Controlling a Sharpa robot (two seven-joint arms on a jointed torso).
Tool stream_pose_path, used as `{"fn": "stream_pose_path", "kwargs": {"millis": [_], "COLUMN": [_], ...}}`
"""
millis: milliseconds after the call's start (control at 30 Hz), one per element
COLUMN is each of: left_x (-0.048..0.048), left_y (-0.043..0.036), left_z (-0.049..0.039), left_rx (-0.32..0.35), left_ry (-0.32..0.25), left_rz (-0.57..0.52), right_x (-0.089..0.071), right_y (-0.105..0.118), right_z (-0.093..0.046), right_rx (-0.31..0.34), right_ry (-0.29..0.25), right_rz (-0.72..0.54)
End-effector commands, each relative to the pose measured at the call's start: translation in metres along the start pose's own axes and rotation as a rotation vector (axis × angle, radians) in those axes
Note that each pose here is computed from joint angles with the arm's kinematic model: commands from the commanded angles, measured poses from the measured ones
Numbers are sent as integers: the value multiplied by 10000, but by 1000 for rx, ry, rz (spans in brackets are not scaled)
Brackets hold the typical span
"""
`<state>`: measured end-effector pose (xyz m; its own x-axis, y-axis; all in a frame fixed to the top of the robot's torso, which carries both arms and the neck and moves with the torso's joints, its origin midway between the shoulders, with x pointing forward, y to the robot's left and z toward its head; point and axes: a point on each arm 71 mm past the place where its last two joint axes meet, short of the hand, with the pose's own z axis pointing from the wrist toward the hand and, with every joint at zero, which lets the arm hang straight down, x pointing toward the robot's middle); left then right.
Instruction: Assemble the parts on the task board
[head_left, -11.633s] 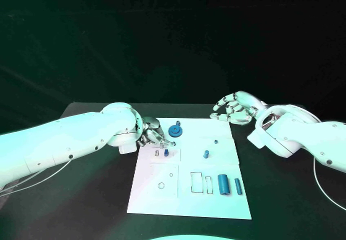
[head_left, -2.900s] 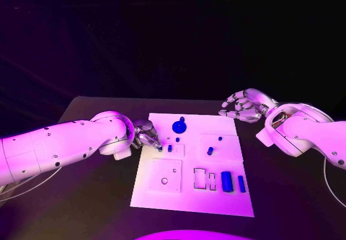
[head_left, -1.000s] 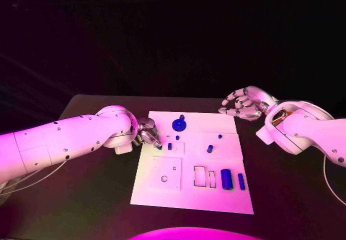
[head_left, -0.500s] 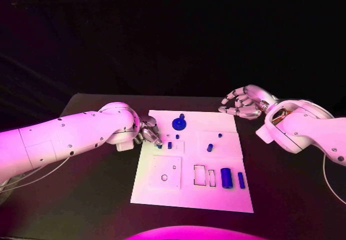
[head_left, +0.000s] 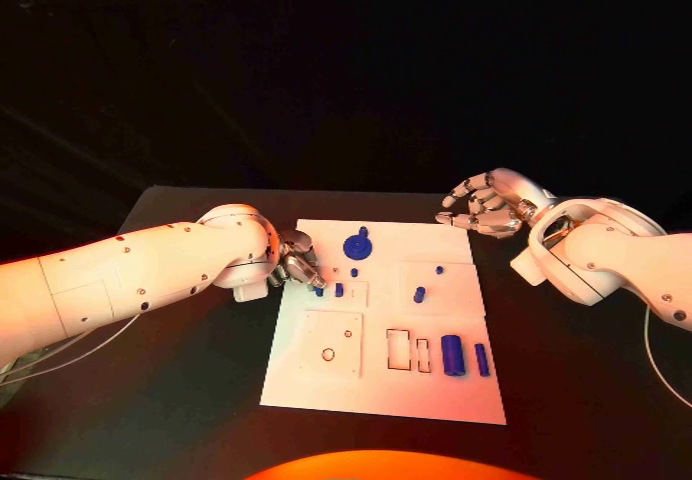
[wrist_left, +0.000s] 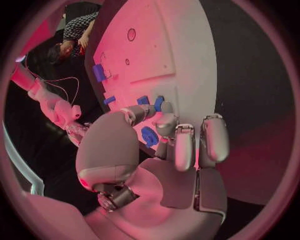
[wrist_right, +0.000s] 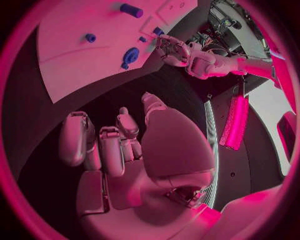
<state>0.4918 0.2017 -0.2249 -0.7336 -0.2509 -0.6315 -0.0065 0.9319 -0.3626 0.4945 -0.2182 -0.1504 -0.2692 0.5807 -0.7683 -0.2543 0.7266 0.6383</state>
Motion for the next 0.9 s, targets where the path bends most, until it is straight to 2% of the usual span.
{"fn": "stream_pose_path", "kwargs": {"millis": [33,900], "left_x": [88,76], "left_y": [1,51], "left_z": [36,36], "left_rx": [-3,-19], "left_ry": [24,27], "left_rz": [-12,14], "right_x": [12,19], "right_y": [14,16], "right_z": [1,-5], "right_rx": [-14,-14], "right_ry": [10,14], "right_rz": [-7,-2]}}
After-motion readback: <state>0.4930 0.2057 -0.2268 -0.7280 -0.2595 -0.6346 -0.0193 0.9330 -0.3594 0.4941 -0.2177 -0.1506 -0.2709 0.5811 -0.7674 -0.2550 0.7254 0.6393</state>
